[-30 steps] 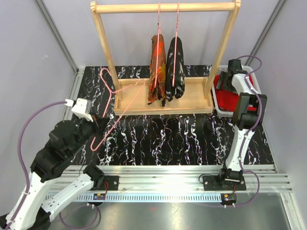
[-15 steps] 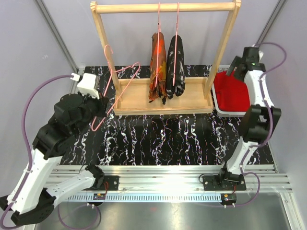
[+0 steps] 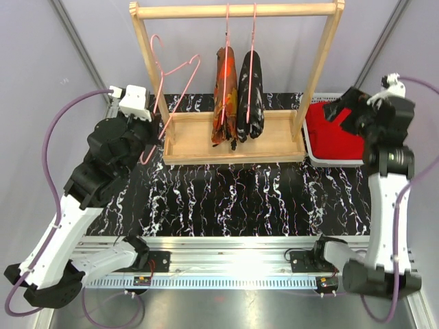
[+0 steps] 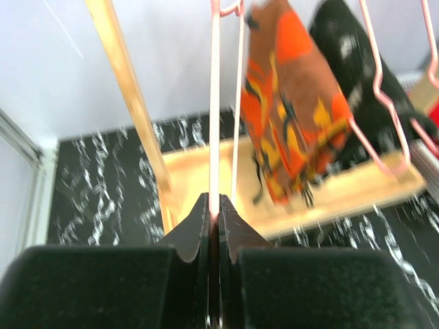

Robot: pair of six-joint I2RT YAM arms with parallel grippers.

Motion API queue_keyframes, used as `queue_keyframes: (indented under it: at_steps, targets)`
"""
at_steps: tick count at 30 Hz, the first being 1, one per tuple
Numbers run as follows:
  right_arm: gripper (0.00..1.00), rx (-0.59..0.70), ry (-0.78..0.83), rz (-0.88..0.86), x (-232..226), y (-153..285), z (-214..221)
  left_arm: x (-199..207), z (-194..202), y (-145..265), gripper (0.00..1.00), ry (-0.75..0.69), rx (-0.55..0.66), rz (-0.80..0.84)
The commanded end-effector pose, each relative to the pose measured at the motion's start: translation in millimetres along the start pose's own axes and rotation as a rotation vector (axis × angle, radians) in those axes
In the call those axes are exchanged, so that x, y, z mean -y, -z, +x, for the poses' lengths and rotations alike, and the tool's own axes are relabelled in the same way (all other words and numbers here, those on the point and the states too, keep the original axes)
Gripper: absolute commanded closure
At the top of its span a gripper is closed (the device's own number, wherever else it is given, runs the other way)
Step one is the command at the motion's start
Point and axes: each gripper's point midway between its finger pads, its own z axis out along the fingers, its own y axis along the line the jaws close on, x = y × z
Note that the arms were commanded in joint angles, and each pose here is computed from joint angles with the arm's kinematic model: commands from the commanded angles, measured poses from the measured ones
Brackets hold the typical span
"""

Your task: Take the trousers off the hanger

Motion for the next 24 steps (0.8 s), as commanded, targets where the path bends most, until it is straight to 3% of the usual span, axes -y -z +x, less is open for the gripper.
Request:
queue_keyframes:
  at_steps: [1,6,14,21,24]
  targets:
    - [0.01,0.045,-0.029,-0.294,-56.4,41.7,2.2,-14.2,-67.5,-2.4,1.00,0.035,0.236,-0.090]
    - [0.01,0.092,-0.029,-0.444,-81.0,105.8,24.5,-30.7,-94.1,-20.8,1.00,0.010,0.318,-0.225]
    - [0.01,0.188,-0.019,-0.527,-96.0,188.7,46.3,-31.5,-107.8,-86.6,1.00,-0.013,0.263,-0.249]
    - [0.01,0.138,-0.007,-0.597,-108.6,213.4,59.0,-47.9,-76.0,-142.2,1.00,-0.002,0.151,-0.245]
    - [0.00,0.147,0.003,-0.566,-103.6,210.1,58.3,-47.9,-57.4,-146.7,1.00,-0.003,0.112,-0.235]
